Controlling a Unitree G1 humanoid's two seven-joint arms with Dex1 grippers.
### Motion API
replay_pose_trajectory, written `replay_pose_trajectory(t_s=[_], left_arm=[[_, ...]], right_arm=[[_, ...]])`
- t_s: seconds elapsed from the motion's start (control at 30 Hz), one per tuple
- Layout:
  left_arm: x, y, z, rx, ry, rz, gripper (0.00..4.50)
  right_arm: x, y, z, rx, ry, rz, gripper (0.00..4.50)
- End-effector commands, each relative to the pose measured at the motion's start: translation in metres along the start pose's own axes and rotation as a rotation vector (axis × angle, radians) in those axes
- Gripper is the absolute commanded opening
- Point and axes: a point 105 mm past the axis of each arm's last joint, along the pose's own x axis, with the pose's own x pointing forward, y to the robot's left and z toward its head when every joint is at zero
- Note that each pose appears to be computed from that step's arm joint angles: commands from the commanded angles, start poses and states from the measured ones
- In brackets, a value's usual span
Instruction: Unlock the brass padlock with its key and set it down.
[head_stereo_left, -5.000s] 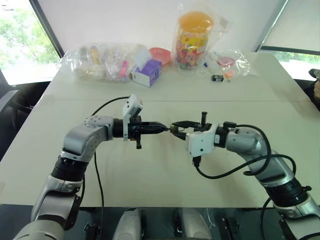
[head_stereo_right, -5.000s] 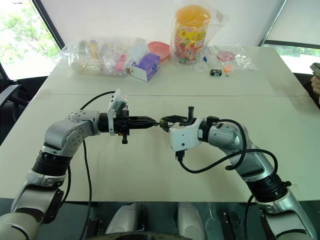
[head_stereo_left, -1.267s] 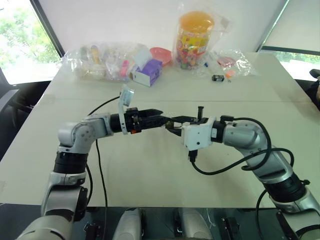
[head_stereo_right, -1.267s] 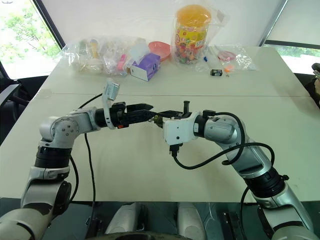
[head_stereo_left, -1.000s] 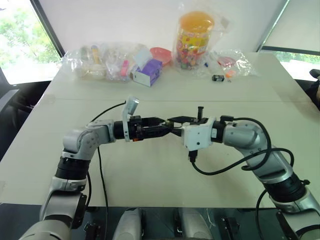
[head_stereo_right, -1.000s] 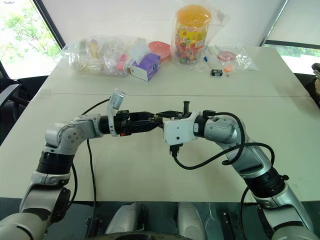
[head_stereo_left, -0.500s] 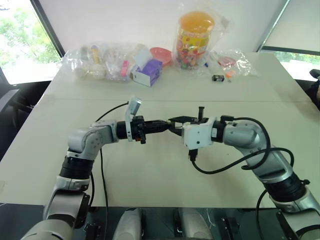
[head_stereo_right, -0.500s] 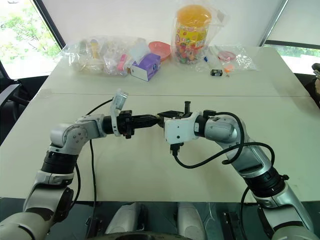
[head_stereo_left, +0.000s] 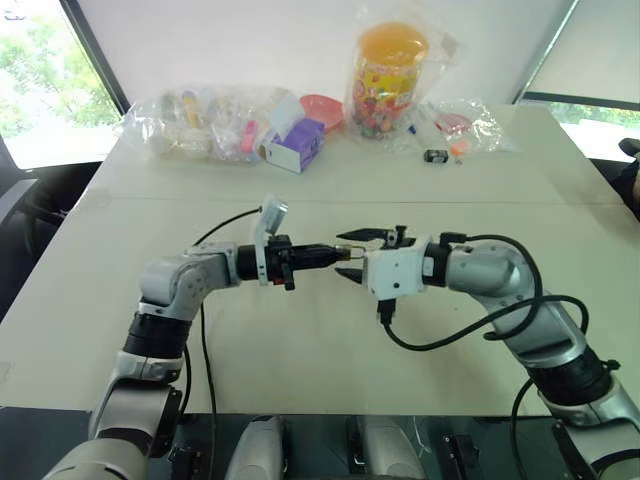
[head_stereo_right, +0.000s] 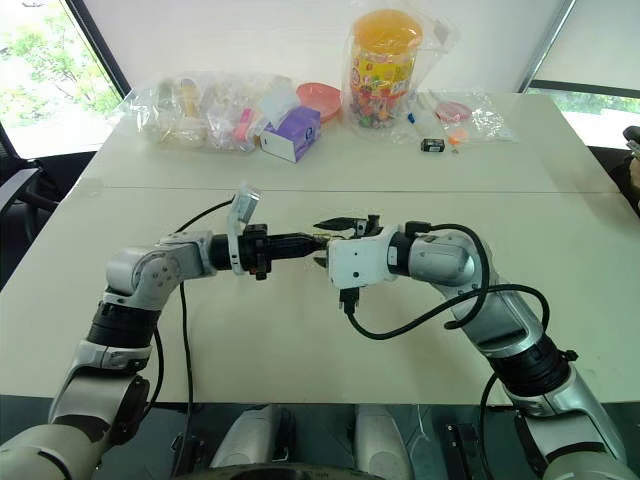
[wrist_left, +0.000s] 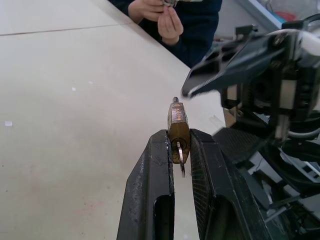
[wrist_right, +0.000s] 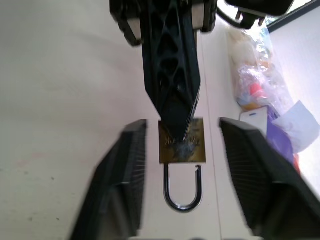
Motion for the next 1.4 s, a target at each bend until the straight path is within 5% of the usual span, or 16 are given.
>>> replay_pose_trajectory(t_s=[0.03,0.13,0.2,0.4,0.43,1.07,1.4], left_arm=[[-0.003,-0.005,0.015,0.073,-0.011,-0.016,0.0],[-0.007,-0.005,0.014,0.086,0.003,-0.016,0.0],[-0.008,-0.006,0.013,0.093,0.013,-0.021,0.0],[-0.007,-0.008,0.015,0.098,0.015,-0.039,0.0],[-0.007,-0.008,0.016,0.098,0.014,-0.042,0.0],[-0.001,-0.012,0.025,0.095,-0.018,-0.066,0.0],[0.008,-0.002,0.008,0.098,-0.01,-0.008,0.0]], right_arm=[[-0.015,-0.011,0.003,0.034,0.004,-0.04,4.46],[-0.026,-0.013,-0.002,0.147,0.009,-0.052,4.28],[-0.029,-0.017,-0.002,0.214,-0.006,-0.083,3.5],[-0.027,-0.024,-0.005,0.292,-0.018,-0.151,0.26],[-0.026,-0.023,-0.006,0.305,-0.021,-0.158,0.11],[-0.003,0.015,-0.036,0.408,0.024,-0.102,0.11],[-0.046,0.044,-0.053,0.443,0.18,-0.112,0.11]])
